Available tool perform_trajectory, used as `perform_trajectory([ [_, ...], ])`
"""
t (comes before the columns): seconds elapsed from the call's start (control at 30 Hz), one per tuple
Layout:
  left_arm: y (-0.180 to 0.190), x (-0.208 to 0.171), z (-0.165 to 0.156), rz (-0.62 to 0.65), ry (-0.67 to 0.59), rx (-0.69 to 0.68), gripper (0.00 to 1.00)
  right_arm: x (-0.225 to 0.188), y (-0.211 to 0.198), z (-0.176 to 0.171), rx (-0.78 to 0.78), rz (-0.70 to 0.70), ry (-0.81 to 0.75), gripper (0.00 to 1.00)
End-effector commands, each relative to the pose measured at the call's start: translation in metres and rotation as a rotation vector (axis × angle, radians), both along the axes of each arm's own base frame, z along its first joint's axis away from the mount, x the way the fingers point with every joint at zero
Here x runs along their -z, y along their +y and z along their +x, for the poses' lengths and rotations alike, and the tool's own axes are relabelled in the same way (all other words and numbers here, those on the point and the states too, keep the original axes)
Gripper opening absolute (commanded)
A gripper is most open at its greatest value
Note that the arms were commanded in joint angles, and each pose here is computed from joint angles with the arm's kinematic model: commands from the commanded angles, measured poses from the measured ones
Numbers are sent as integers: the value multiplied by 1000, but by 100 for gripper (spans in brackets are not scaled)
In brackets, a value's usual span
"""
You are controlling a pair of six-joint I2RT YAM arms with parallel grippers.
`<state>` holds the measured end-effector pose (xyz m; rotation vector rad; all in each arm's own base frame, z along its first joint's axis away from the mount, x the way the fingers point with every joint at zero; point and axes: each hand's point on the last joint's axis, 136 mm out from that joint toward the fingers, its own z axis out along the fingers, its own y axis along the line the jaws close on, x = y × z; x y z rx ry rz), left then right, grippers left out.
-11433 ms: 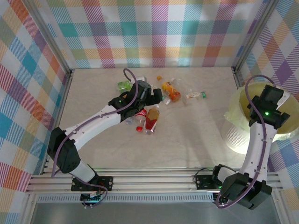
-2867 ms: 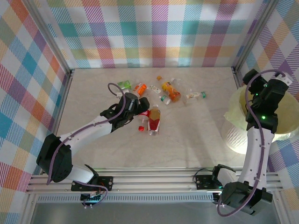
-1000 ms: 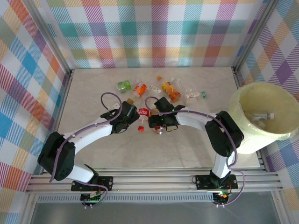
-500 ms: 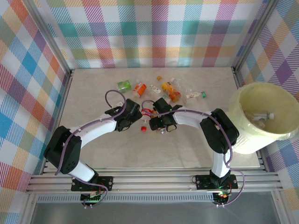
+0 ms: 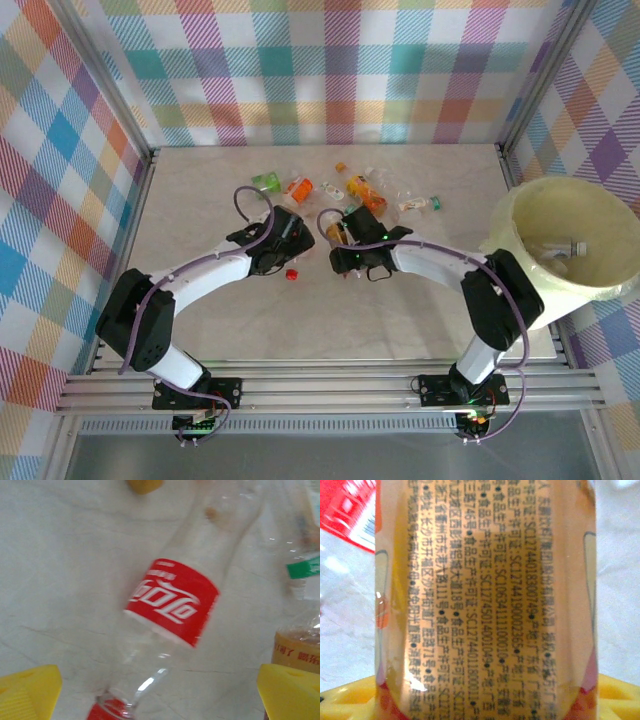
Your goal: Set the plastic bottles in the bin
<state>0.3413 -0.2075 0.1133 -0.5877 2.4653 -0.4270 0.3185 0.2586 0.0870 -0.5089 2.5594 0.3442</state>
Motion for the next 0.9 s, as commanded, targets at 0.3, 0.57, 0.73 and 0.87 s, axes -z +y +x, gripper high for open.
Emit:
perform_trajectory([
  [0.3,-79,-71,15,-211,-241,327,100,-150,-47,13,64,100,-383,60],
  [0.57,-107,-92,13,-215,-302,443,100,-250,-102,5,154,159,-597,59],
  [0.73,-108,-88,15,-215,-288,435,100,-298,-150,-5,259,175,-721,59],
  [0.87,-105,-84,16,-205,-278,412,100,-331,-208,-10,437,63,-863,59],
])
